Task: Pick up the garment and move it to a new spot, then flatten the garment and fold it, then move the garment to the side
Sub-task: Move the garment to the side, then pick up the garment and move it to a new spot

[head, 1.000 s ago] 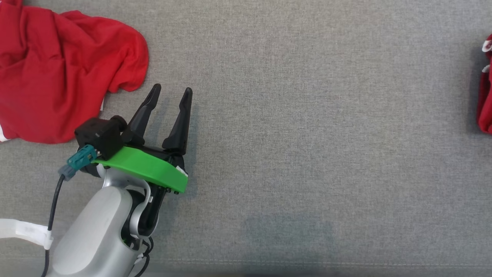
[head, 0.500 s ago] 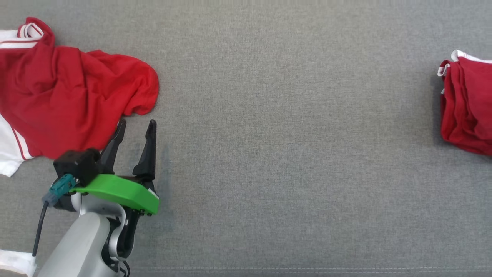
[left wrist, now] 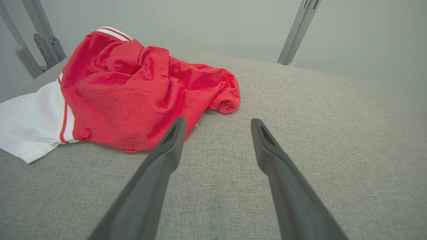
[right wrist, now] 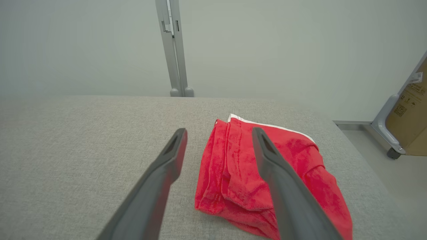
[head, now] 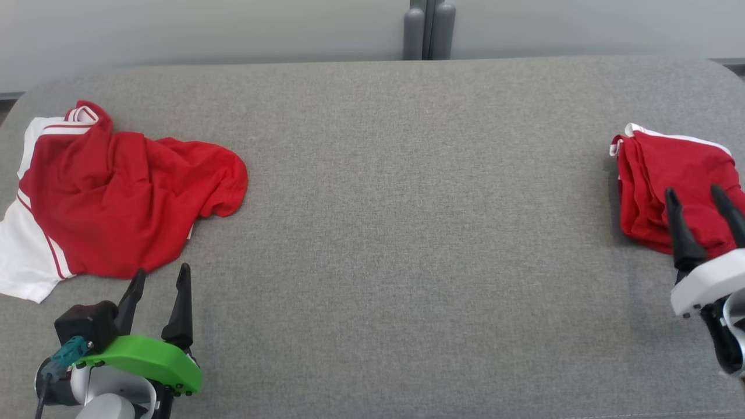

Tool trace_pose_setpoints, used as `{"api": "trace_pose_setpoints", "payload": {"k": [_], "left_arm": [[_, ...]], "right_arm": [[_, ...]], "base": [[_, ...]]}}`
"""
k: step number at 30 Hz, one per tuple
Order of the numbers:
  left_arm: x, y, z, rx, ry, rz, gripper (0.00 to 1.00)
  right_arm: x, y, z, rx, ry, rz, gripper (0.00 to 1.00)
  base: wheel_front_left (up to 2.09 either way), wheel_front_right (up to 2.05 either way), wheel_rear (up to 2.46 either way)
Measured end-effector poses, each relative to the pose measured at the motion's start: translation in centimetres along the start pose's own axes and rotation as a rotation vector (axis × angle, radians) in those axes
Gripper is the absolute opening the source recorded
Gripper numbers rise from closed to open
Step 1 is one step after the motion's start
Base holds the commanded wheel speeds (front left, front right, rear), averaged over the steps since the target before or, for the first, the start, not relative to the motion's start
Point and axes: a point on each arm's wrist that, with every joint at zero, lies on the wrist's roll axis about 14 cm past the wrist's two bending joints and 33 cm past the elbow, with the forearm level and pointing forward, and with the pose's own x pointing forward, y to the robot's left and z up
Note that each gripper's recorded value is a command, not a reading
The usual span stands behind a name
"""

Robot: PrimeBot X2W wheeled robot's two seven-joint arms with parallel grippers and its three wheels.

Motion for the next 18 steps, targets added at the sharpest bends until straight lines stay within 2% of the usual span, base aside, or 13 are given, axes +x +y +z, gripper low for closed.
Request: {"api": "trace_pose_setpoints", "payload": {"k": [7,18], "left_arm": [[-0.7,-1.0,1.7,0.033,-0.062,-0.028,1.00],[-1.4,-1.1,4.1,0.033,-0.149,-0.011,1.00]], "right_arm": [[-4.0,0.2,-3.0,0.000,0.080,-0.034,1.00],[-2.5,3.2,0.9,-0.021,-0.069,0.019,1.00]], "base": [[0.00,0.00,0.00],[0.00,0.00,0.00]]}}
